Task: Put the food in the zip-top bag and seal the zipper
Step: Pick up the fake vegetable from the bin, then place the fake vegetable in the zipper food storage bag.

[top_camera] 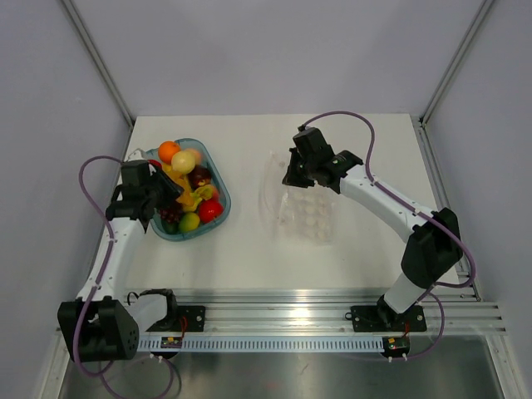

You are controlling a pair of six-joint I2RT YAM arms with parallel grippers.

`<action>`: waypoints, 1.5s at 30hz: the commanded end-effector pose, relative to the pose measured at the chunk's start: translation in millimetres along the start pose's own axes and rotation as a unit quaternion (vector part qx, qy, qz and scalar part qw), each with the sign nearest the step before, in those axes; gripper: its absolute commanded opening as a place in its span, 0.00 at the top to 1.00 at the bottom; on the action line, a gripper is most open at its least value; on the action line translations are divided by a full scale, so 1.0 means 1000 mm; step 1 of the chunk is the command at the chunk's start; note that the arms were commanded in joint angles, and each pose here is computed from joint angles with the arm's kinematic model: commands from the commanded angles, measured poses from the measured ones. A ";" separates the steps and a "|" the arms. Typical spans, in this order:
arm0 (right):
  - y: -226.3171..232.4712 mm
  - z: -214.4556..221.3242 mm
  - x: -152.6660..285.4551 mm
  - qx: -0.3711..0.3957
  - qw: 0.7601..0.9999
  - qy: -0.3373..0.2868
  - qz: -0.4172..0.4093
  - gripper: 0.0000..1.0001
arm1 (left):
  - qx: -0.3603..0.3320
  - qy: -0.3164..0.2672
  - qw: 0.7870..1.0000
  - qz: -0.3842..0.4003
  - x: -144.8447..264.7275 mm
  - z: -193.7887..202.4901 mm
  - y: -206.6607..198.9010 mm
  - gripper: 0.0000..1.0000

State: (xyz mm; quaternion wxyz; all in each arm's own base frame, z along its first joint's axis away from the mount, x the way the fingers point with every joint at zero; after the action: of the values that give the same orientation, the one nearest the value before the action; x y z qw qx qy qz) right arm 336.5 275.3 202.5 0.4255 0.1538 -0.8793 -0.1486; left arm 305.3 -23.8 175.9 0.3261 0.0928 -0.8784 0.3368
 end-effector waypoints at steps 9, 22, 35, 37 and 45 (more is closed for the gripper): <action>0.029 -0.016 0.000 0.000 0.999 -0.003 -0.046 1.00 | -0.153 0.044 0.952 0.261 0.073 0.008 -0.111 1.00; 0.036 -0.011 0.005 0.001 0.999 -0.003 -0.052 1.00 | -0.164 0.254 0.883 0.358 0.067 0.086 -0.165 1.00; 0.046 -0.001 0.013 0.017 0.998 0.001 -0.067 1.00 | -0.154 0.305 0.883 0.321 0.031 0.116 -0.181 1.00; 0.047 0.001 0.015 0.019 0.998 0.002 -0.067 1.00 | -0.153 0.303 0.888 0.309 0.023 0.115 -0.183 1.00; 0.054 0.009 0.025 0.023 0.996 0.006 -0.084 1.00 | -0.136 0.319 0.893 0.285 0.002 0.121 -0.187 1.00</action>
State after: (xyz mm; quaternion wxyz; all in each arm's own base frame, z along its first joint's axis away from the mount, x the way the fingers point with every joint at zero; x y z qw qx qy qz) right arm 317.6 310.6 206.2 0.4382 0.2058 -0.8627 -0.1460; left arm 297.6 -236.6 189.8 0.5175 -0.3120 -0.7389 0.2981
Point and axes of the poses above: each gripper's point midway between its finger pads, its own x axis back along the fingers, its own y axis along the line the jaws close on, z = x × y, the point moved 2 cm from there along x, back along the fingers, and after that the axes turned 4 degrees about x, right-handed, at the moved point
